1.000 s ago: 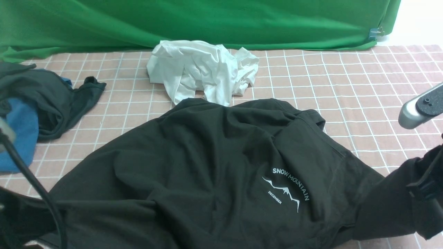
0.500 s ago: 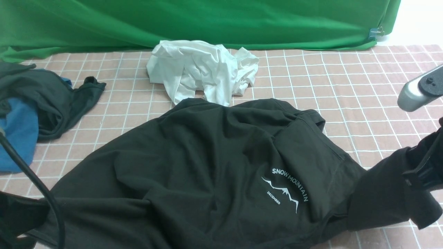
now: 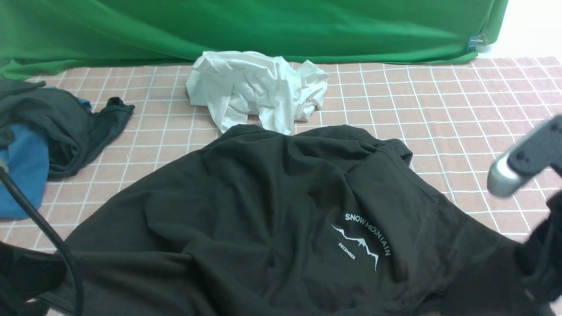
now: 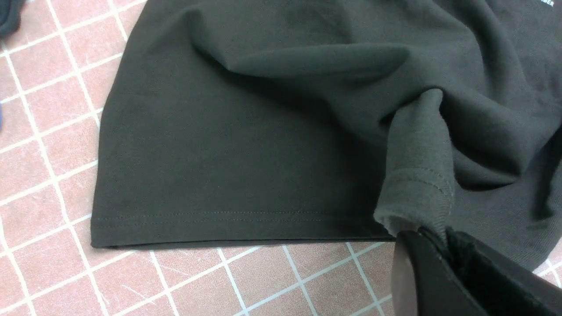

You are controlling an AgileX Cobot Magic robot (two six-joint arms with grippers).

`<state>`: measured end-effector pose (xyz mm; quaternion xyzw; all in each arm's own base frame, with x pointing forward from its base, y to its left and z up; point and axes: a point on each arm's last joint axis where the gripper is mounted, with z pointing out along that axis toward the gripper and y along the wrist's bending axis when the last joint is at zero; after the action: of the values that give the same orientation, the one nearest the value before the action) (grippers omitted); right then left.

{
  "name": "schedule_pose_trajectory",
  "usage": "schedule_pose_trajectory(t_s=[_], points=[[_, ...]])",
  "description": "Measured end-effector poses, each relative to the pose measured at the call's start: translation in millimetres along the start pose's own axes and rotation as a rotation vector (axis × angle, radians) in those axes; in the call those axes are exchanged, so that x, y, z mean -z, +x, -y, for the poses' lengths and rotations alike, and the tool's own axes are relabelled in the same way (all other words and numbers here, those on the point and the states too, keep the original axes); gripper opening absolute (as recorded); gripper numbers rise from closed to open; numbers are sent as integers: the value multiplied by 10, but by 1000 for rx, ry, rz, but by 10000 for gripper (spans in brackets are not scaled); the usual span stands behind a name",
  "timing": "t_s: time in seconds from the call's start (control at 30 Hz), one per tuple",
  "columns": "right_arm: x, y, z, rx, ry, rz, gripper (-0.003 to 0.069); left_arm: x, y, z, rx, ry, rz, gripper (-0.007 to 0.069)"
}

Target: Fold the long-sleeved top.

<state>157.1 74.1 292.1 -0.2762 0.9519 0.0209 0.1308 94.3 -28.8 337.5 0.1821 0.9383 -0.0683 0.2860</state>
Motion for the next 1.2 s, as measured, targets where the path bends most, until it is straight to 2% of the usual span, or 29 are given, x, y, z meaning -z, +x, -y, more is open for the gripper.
schedule_pose_trajectory(t_s=[0.27, 0.37, 0.47, 0.5, 0.53, 0.57, 0.6, 0.63, 0.73, 0.83, 1.0, 1.2], points=[[-374, 324, -41, -3, -22, -181, 43, 0, 2, -8, -3, -8, -2, 35], [-479, 447, -56, -3, -30, -248, 78, 1, 7, -32, -13, -35, -8, 35], [-477, 458, -37, 7, -11, -260, 184, 1, 10, -42, -17, -46, -11, 35], [-460, 445, -18, 12, 9, -257, 244, 1, 10, -42, -17, -46, -11, 35], [-416, 405, 16, 3, 44, -240, 337, 1, 10, -45, -18, -49, -12, 35], [-408, 397, 21, 1, 49, -237, 349, 1, 10, -45, -18, -49, -12, 35], [-346, 336, 50, -16, 78, -206, 435, 1, 10, -45, -18, -49, -12, 35], [-299, 280, 65, -37, 92, -170, 486, 1, 10, -45, -18, -49, -12, 35], [-200, 75, 96, -94, 116, 0, 560, 1, 10, -45, -18, -49, -12, 35], [-237, -109, 112, -116, 117, 116, 562, 1, 10, -45, -18, -49, -12, 35], [-751, -413, 251, -133, 117, 78, 561, 1, 10, -45, -18, -49, -12, 35], [-1140, -556, 596, -232, 104, 25, 561, 1, 10, -44, -18, -48, -12, 35]])
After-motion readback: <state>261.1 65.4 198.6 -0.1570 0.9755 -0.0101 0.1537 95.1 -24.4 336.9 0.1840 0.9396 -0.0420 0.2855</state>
